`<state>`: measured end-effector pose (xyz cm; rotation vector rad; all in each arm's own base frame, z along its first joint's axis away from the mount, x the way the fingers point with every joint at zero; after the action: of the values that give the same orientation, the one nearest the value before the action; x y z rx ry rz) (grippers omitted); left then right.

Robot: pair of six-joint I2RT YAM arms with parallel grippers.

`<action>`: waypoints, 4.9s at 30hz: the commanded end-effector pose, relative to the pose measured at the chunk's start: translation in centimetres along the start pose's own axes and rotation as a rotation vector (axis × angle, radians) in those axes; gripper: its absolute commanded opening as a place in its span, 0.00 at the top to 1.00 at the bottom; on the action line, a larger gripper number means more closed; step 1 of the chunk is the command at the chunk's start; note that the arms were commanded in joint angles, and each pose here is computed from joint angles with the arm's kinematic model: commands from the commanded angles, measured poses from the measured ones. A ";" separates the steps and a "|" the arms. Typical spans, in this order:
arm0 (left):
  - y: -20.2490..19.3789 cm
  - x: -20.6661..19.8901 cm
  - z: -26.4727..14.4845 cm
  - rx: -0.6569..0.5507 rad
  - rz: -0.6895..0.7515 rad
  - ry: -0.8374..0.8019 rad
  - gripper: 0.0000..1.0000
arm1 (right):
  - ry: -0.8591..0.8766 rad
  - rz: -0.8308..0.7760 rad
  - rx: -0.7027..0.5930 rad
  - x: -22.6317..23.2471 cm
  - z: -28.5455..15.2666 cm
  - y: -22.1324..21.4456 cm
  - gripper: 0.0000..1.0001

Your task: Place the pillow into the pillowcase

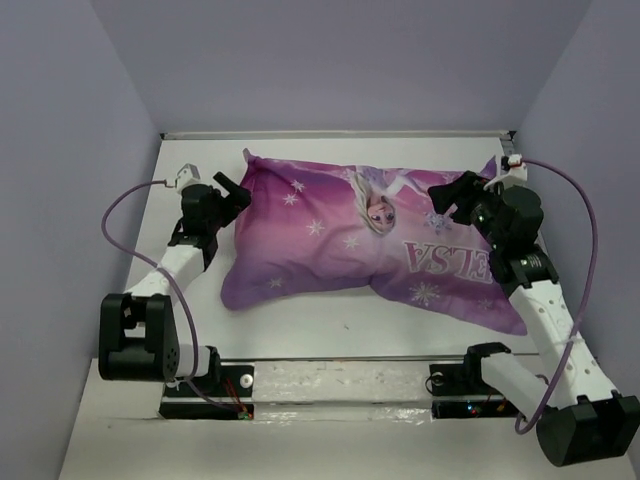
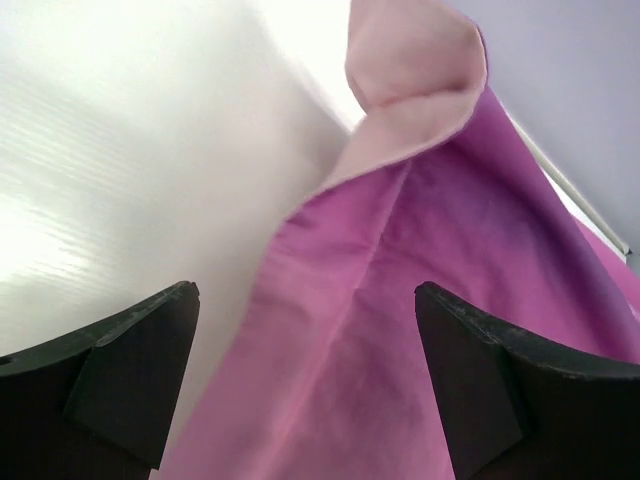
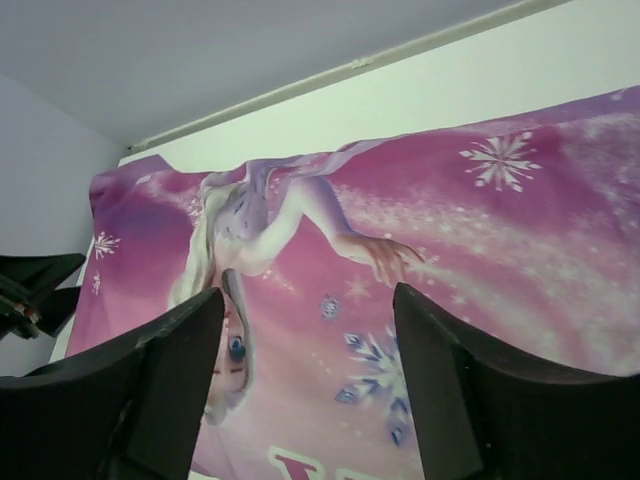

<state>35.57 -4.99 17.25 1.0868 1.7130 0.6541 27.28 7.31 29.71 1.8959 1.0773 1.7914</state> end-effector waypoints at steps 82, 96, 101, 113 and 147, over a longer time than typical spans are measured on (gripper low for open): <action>-6.5 6.3 -8.3 -0.138 -0.102 0.155 0.01 | -0.385 0.290 -0.185 -15.1 6.0 10.3 0.10; -9.2 7.3 -10.2 -0.103 -0.140 0.146 0.01 | -0.296 0.533 -0.144 -22.9 13.3 10.2 0.31; -10.3 7.2 -9.7 -0.046 -0.173 0.118 0.01 | -0.199 0.538 -0.142 -23.1 15.3 11.2 0.41; -9.3 6.8 -8.8 -0.131 -0.223 0.059 1.00 | -0.238 0.473 -0.213 -24.4 16.6 12.9 1.00; 5.6 2.5 -14.1 -0.552 -0.167 0.024 0.01 | -0.266 0.128 -0.224 -13.0 17.0 15.1 0.27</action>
<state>23.90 0.12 17.39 0.6262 1.7129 0.8254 51.33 -11.47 20.49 2.2513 0.5767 1.4735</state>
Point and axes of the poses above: each gripper's point midway between its finger pads, its own z axis out along the fingers, its own x axis along the line the jaws close on, y = z × x, the point moved 6 cm from there along -z, back along the fingers, and after that the axes turned 14 degrees about z, right-handed, at the moved point
